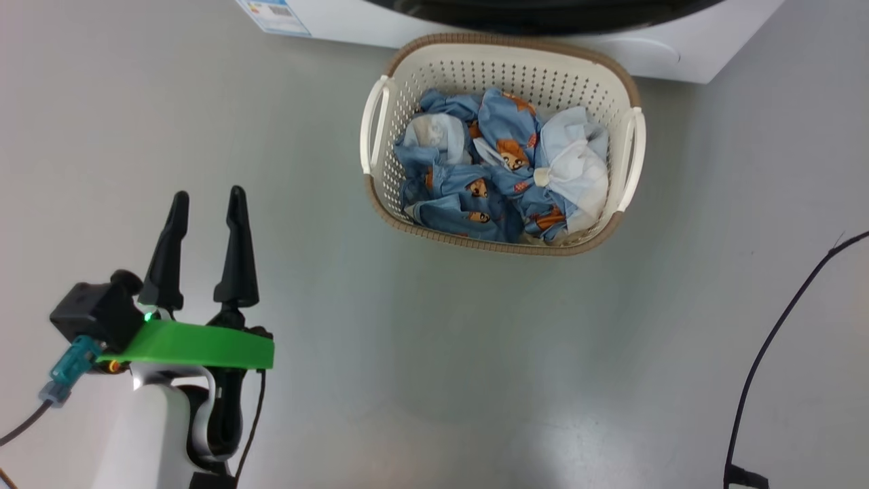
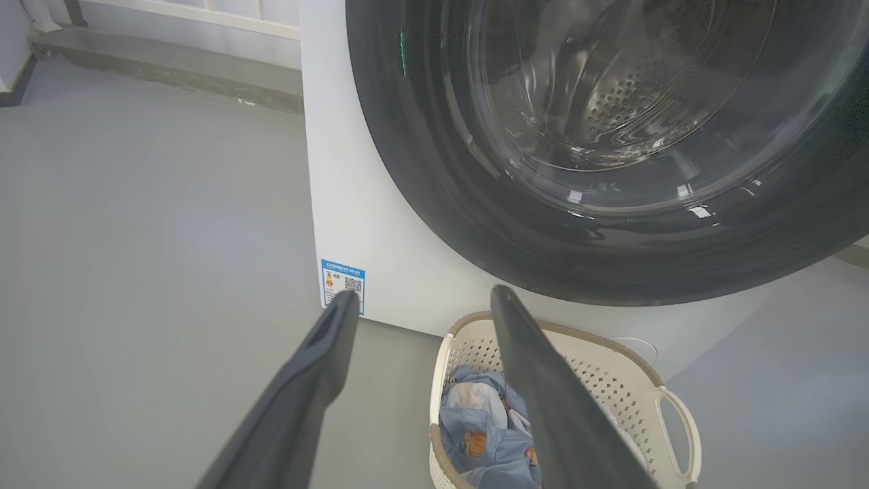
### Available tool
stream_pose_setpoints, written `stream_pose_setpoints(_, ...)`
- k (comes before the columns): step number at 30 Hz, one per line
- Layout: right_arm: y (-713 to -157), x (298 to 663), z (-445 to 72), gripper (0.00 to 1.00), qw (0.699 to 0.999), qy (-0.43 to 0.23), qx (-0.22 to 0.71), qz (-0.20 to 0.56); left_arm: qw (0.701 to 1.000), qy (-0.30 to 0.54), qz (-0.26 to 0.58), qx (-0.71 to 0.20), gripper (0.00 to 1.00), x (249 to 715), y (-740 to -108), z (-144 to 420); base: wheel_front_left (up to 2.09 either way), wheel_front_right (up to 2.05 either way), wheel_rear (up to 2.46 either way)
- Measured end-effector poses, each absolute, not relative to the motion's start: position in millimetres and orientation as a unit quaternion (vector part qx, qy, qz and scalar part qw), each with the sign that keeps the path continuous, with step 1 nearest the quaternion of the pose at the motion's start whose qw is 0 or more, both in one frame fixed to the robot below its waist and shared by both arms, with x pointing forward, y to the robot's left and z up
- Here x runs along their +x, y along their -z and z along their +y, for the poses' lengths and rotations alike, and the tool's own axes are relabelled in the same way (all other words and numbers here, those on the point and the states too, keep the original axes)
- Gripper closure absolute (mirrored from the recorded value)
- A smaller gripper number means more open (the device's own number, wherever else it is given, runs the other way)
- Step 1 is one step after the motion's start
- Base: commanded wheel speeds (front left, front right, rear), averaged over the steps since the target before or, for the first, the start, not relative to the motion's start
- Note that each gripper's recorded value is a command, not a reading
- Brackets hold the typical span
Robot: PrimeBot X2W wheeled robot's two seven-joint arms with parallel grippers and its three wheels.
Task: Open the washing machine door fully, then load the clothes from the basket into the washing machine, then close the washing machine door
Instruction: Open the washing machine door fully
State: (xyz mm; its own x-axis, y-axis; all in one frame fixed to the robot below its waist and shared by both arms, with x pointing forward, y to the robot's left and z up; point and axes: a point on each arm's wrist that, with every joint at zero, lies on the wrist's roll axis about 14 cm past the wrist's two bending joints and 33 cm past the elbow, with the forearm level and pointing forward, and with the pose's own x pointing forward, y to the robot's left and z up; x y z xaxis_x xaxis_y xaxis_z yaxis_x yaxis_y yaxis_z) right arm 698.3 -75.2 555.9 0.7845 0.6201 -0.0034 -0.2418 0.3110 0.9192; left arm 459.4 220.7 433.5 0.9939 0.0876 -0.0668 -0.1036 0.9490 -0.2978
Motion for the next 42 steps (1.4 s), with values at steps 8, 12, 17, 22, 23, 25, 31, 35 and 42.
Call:
stream_pose_setpoints(8,-552.8,667.0,-68.6,1.00,0.775,-0.287,0.520,0.214,0.986,-0.054,0.009,-0.158,0.00,451.7,-449.7,224.4,0.00,0.00,0.00)
stream_pose_setpoints(12,-546.9,641.4,-59.7,1.00,0.762,-0.299,0.522,0.240,0.985,-0.059,0.004,-0.165,0.00,441.0,-456.7,226.2,0.00,0.00,0.00)
stream_pose_setpoints(17,-543.7,609.5,-42.3,1.00,0.748,-0.317,0.517,0.269,0.984,-0.061,-0.004,-0.167,0.00,427.8,-466.1,227.1,0.00,0.00,0.00)
stream_pose_setpoints(22,-544.4,578.5,-32.5,1.00,0.732,-0.332,0.522,0.286,0.984,-0.061,-0.010,-0.165,0.00,413.4,-475.2,226.9,0.00,0.00,0.00)
stream_pose_setpoints(23,-545.1,573.0,-31.7,1.00,0.730,-0.333,0.523,0.288,0.985,-0.061,-0.011,-0.164,0.00,410.1,-476.2,226.7,0.00,0.00,0.00)
stream_pose_setpoints(25,-547.6,562.6,-30.3,1.00,0.726,-0.338,0.523,0.290,0.985,-0.062,-0.011,-0.161,0.00,403.7,-478.6,226.9,0.00,0.00,0.00)
stream_pose_setpoints(31,-552.1,532.0,-22.9,1.00,0.718,-0.353,0.516,0.304,0.985,-0.067,-0.018,-0.156,0.00,383.2,-485.8,229.6,0.00,0.00,0.00)
stream_pose_setpoints(35,-550.9,507.1,-9.7,1.00,0.708,-0.371,0.507,0.321,0.984,-0.078,-0.023,-0.156,0.00,366.0,-489.2,236.4,0.00,0.00,0.00)
stream_pose_setpoints(42,-549.0,475.6,15.0,1.00,0.682,-0.402,0.505,0.345,0.983,-0.099,-0.033,-0.151,0.00,346.2,-495.0,251.1,0.00,0.00,0.00)
